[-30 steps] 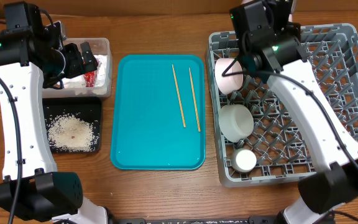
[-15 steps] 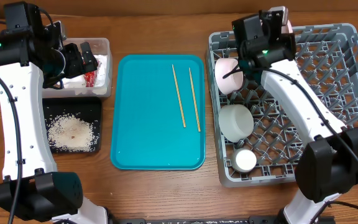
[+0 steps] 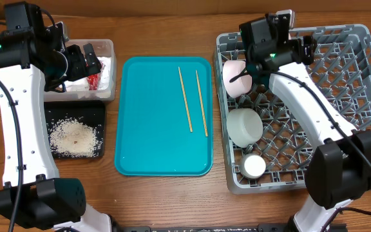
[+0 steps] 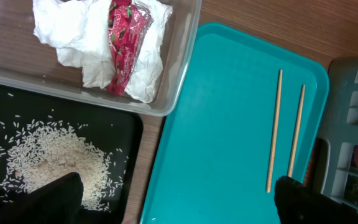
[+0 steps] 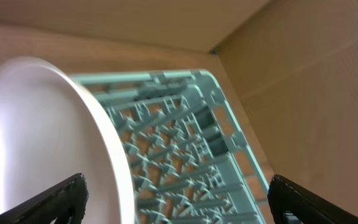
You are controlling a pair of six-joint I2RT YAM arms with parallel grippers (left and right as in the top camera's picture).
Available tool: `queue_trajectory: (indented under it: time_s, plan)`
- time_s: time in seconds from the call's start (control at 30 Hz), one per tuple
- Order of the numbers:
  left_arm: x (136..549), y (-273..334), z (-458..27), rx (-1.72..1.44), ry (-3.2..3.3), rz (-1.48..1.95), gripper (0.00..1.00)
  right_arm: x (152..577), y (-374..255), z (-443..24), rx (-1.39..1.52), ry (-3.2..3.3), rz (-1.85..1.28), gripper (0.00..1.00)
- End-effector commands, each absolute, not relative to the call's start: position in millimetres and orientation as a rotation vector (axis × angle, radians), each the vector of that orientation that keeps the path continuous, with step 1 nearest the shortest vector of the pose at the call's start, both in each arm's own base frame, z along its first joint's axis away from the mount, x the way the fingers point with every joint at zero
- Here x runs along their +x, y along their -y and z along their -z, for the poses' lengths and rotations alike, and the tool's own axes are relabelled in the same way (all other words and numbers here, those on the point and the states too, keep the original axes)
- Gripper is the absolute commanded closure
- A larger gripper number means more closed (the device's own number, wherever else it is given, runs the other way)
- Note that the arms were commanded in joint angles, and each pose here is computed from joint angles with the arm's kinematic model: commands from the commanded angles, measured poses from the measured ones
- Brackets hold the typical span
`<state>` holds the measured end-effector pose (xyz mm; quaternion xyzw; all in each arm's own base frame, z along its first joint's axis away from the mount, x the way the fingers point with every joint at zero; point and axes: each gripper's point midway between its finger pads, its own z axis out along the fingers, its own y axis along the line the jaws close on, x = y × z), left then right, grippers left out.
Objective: Sort waste into correct bins and load items into the dishwasher
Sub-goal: 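Stand the plate upright in the rack slots and open the right gripper, then lower the right gripper onto one wooden chopstick and grasp it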
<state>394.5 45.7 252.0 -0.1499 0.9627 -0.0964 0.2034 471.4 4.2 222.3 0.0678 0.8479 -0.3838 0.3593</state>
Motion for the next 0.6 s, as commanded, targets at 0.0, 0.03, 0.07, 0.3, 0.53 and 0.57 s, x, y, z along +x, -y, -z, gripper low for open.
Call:
queue_trajectory:
  time_s: [0.0,0.03,0.07,0.3,0.53,0.57]
  plan:
    - [394,-46,-266,-0.393,-2.649,0.27,0.0,482,-56,-261,0.094,-2.223,0.61,0.05]
    - [394,-46,-266,-0.393,-2.649,0.27,0.0,482,-70,-263,0.054,-2.244,0.519,0.04]
    - [394,-46,-266,-0.393,-2.649,0.27,0.0,481,-87,-265,0.011,-2.262,0.414,0.03]
    - [394,-46,-266,-0.393,-2.649,0.27,0.0,457,-232,-258,-0.219,-2.34,-0.472,0.16]
    - [394,-46,-266,-0.393,-2.649,0.27,0.0,441,-288,-178,-0.215,-2.495,-0.372,0.29]
    - [394,-46,-266,-0.393,-2.649,0.27,0.0,439,-289,-167,-0.201,-2.515,-0.328,0.3]
